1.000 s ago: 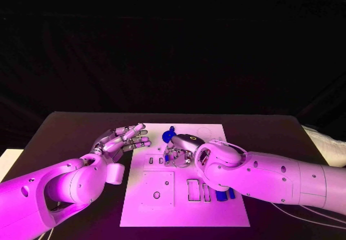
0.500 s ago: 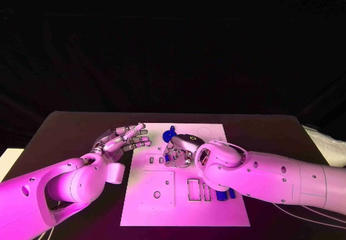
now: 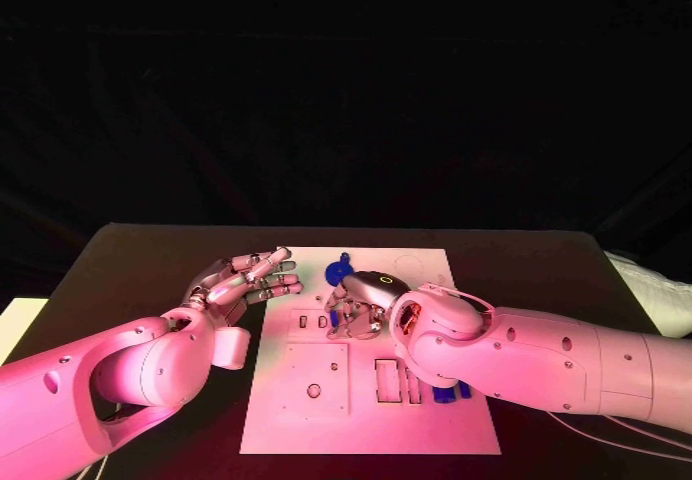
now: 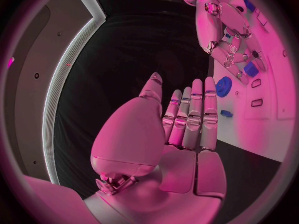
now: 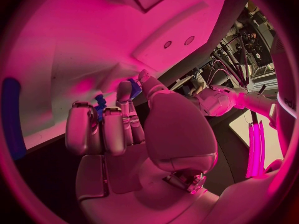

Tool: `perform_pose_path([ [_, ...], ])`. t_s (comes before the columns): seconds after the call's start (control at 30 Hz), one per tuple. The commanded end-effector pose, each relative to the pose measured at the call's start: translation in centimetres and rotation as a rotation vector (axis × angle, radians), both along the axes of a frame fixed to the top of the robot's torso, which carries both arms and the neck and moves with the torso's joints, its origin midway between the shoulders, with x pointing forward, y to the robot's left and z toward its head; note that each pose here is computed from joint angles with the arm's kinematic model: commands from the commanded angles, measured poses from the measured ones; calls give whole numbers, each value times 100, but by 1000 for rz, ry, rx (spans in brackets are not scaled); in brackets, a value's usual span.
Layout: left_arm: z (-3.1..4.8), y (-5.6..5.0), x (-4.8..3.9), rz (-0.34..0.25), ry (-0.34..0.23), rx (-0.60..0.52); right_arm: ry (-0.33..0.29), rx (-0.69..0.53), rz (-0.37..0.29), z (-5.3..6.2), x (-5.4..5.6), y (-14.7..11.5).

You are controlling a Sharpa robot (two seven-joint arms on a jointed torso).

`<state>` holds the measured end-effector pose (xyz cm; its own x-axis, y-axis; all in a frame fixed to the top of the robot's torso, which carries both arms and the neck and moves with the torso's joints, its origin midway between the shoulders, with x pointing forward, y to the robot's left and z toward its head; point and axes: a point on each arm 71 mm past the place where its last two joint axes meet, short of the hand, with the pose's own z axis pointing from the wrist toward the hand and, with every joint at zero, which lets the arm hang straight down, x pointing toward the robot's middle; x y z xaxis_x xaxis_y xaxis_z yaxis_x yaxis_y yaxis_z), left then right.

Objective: Assemble the parts on the task board

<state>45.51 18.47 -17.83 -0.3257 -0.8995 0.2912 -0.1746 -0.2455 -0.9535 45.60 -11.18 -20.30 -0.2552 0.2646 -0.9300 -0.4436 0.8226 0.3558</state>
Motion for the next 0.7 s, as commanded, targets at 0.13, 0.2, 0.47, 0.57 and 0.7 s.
perform_pose_path([
  [0.13,9,-33,1,-28,-4,-11,-96,113,30,99,-67,13],
  [0.2,1,-28,8,-33,2,-11,-123,155,45,145,-102,-15],
  [0.47,-50,24,63,-75,6,55,-126,257,110,396,-163,-273],
  [0.57,-66,34,79,-107,-5,125,-73,299,130,501,-138,-395],
  [0.7,-40,27,125,-167,-16,272,9,395,95,643,-58,-595],
])
